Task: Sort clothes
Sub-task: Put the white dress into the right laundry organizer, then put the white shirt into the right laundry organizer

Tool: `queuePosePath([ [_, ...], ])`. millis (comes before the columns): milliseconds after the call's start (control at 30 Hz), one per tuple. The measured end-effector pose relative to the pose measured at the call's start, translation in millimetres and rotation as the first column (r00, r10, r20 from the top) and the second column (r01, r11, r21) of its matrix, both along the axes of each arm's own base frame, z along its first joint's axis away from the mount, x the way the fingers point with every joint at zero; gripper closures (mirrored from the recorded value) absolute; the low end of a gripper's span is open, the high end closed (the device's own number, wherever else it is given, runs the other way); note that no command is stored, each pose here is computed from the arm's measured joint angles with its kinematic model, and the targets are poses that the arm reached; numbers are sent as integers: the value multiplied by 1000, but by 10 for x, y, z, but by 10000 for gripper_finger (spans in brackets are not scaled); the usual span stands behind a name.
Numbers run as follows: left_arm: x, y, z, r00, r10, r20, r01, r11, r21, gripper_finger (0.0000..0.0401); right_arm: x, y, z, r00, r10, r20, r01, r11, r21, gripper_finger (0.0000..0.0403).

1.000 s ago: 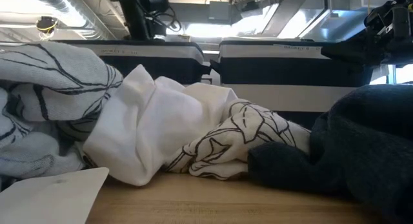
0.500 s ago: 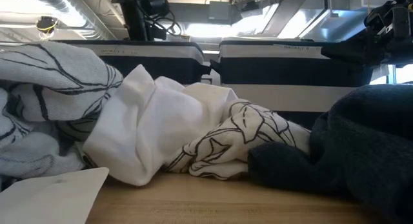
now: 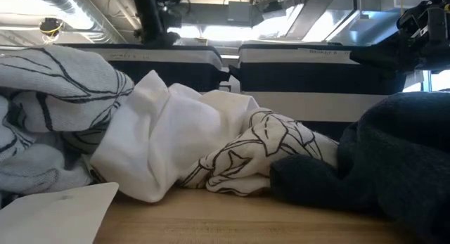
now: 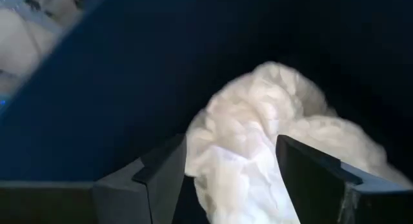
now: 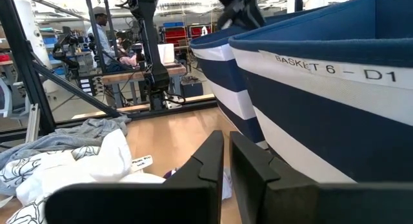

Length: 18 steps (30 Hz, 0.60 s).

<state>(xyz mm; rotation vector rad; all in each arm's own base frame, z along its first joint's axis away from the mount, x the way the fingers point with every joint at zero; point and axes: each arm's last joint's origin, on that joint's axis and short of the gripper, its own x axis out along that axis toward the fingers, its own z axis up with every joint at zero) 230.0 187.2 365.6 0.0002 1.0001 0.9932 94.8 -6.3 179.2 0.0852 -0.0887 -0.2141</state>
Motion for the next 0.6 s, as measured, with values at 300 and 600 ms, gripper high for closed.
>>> queuePosePath([
  [300,-40,-451,437,976,-137,168,131,990,47,175,0,0,-1,1000,0,-2,0,1000,0,373],
  [600,-17,-1122,548,882,-330,336,359,933,-27,175,0,0,-1,1000,0,-1,0,1000,0,373],
])
